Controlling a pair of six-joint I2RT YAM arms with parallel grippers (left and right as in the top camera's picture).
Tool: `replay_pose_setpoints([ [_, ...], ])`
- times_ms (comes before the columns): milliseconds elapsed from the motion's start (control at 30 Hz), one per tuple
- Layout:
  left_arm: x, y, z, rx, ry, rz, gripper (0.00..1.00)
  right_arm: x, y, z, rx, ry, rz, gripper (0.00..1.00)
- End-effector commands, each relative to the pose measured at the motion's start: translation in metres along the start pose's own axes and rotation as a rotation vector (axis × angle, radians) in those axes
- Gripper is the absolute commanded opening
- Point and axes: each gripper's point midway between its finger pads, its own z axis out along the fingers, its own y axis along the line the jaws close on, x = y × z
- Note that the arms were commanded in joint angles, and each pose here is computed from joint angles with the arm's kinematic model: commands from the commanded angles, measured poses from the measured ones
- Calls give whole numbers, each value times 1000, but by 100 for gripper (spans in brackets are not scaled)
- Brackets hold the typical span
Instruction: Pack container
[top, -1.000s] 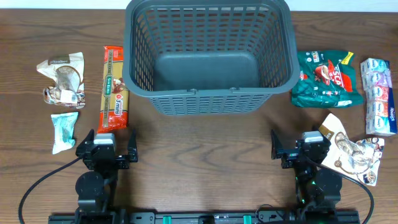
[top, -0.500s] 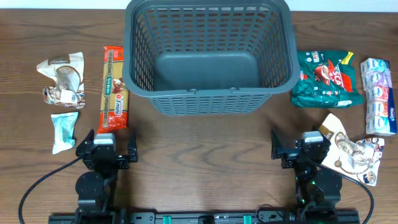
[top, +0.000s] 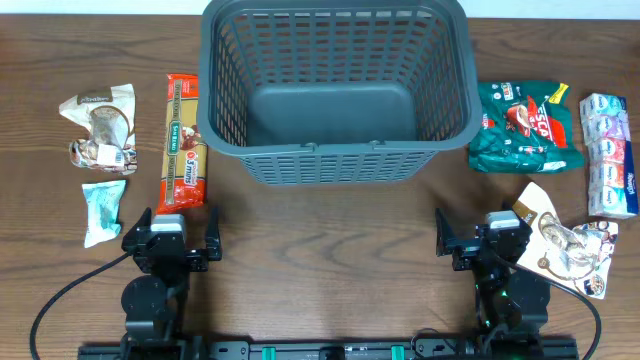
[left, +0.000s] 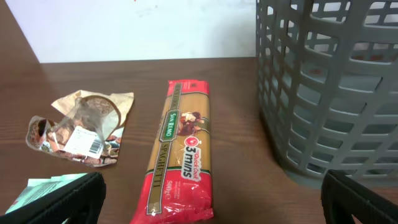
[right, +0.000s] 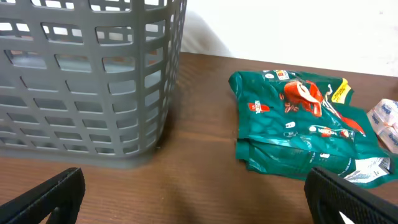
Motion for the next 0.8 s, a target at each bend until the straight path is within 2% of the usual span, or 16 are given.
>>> replay_pose_setpoints([
  [0,13,0,1,-2,40,9,99,0,-1,0,6,-5,-12,99],
  [367,13,0,1,-2,40,9,99,-5,-2,-1,6,-16,19,99],
  [467,13,0,1,-3,40,9,99,-20,-9,-8,44,-34,57,99],
  [600,13,0,1,-2,40,9,99,-55,-40,-23,219,-54,65,99],
  [767,13,0,1,-3,41,9,99,-98,-60,-35,318,27,29,99],
])
